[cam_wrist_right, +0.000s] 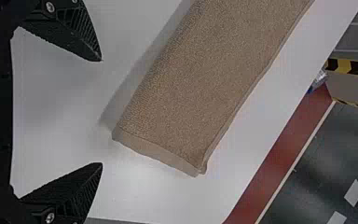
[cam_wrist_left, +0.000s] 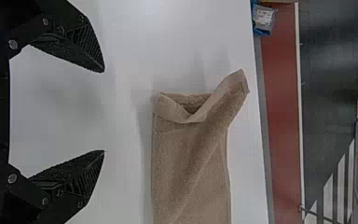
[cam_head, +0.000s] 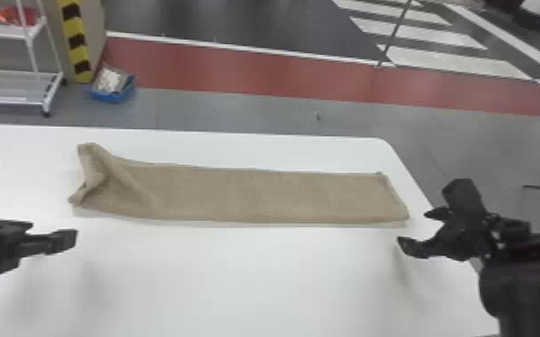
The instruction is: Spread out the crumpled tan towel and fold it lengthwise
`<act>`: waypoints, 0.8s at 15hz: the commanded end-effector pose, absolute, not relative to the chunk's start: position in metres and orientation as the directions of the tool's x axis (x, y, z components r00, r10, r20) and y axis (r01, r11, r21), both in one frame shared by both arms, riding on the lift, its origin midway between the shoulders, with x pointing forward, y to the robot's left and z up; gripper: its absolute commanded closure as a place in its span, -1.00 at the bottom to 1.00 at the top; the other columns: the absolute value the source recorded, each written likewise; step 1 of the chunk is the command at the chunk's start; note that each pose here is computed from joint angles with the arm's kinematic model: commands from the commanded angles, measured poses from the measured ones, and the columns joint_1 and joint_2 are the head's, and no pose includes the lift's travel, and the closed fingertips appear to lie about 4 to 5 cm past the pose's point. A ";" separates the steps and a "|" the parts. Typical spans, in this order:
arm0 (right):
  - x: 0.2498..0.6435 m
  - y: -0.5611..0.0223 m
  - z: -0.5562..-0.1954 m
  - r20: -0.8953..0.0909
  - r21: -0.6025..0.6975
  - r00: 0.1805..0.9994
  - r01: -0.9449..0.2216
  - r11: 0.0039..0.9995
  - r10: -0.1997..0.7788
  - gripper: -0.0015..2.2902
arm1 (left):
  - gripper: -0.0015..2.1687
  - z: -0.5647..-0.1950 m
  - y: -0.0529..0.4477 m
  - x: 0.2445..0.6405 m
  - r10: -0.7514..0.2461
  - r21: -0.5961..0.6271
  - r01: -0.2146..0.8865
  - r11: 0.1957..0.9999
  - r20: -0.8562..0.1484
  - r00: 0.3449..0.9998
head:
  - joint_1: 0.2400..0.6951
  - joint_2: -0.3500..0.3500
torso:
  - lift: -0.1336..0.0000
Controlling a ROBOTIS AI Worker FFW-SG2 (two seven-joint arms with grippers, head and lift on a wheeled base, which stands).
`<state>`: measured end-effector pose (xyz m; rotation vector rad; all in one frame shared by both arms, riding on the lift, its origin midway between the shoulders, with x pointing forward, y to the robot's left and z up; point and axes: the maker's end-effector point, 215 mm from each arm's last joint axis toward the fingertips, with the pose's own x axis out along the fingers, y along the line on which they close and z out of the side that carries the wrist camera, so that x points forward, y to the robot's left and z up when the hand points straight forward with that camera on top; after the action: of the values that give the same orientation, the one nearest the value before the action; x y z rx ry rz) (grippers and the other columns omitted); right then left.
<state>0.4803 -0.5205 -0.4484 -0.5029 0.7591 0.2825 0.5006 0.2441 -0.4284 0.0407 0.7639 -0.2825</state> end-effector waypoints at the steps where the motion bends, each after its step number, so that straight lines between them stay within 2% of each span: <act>1: 0.476 -0.522 -0.453 -0.721 -0.325 0.690 -0.417 0.849 0.063 -0.92 | -0.70 -0.412 0.218 0.513 -0.251 -0.056 0.283 0.957 -0.645 0.721 | 1.00 -0.85 | -0.86; 5: 0.473 -0.521 -0.455 -0.723 -0.320 0.688 -0.417 0.851 0.065 -0.92 | -0.69 -0.397 0.202 0.551 -0.209 0.059 0.288 0.956 -0.552 0.807 | 1.00 -0.93 | -0.86; 7: 0.470 -0.522 -0.457 -0.726 -0.319 0.685 -0.416 0.852 0.063 -0.92 | -0.58 -0.405 0.211 0.559 -0.173 0.077 0.255 0.964 -0.548 0.818 | 1.00 -0.93 | -0.86; 11: 0.468 -0.524 -0.458 -0.726 -0.315 0.685 -0.411 0.856 0.061 -0.92 | -0.58 -0.417 0.215 0.556 -0.148 0.089 0.238 0.967 -0.564 0.813 | 1.00 -0.92 | -0.86; 12: 0.469 -0.522 -0.459 -0.727 -0.314 0.684 -0.412 0.855 0.062 -0.92 | -0.47 -0.418 0.216 0.555 -0.134 0.103 0.230 0.968 -0.564 0.815 | 1.00 -0.92 | -0.86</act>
<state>0.4685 -0.5236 -0.4579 -0.4864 0.7774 0.2766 0.5568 0.2158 -0.4154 0.1605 0.5834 -0.2031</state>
